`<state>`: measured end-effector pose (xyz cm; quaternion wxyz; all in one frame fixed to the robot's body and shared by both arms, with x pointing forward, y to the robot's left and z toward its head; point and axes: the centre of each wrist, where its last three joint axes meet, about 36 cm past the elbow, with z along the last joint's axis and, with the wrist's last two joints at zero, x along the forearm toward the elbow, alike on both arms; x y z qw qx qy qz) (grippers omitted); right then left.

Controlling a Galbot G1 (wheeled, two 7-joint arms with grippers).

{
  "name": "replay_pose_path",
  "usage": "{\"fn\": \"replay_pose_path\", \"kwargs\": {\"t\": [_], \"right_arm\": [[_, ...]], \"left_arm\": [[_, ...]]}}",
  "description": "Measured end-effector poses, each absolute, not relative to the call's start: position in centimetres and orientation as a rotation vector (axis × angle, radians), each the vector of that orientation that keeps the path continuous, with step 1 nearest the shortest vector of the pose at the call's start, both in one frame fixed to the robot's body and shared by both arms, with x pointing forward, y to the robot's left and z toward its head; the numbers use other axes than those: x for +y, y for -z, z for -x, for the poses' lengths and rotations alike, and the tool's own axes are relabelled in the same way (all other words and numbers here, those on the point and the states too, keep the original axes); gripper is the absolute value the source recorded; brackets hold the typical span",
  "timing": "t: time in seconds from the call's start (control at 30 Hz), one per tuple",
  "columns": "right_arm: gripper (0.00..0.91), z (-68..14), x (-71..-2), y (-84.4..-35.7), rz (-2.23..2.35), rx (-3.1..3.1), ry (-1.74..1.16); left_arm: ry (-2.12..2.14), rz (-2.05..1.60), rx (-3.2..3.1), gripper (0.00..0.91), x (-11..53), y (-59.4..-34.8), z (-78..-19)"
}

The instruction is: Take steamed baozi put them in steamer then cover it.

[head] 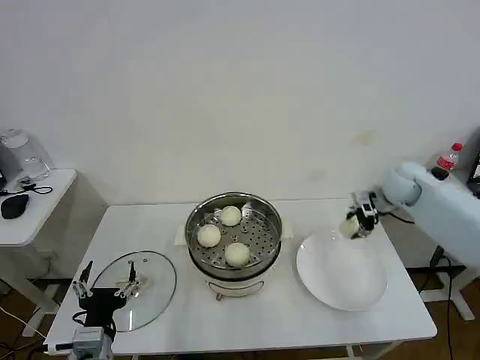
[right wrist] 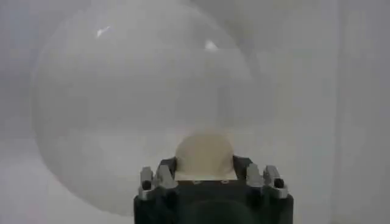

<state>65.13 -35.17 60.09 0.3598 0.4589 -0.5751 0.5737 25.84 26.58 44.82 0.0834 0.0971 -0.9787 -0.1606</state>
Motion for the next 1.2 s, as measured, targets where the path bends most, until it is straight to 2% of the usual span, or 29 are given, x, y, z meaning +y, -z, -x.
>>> {"fn": "replay_pose_path", "kwargs": {"t": [0.27,0.47,0.8,1.2], "right_arm": [[0.655,-66.1,-27.5,-67.4,-1.252,-1.573,-1.562],[0.655,-65.6,-20.4,-68.8,-1.338,-1.599,-1.559],[0.655,-64.5,-12.0,-66.8,-1.373,-1.607,-1.473],[0.655,-64.3,-10.9,-62.2,-1.336,-1.544,-1.409]], "left_arm": [[0.493,-0.297,-2.930,0.907,26.9,-45.1,-26.1],[0.490,-0.311,-2.935,0.907,27.0,-45.2,-26.3],[0.492,-0.335,-2.935,0.907,27.3,-45.3,-26.1],[0.486,-0.334,-2.938,0.907,27.2,-45.2,-26.3]]}}
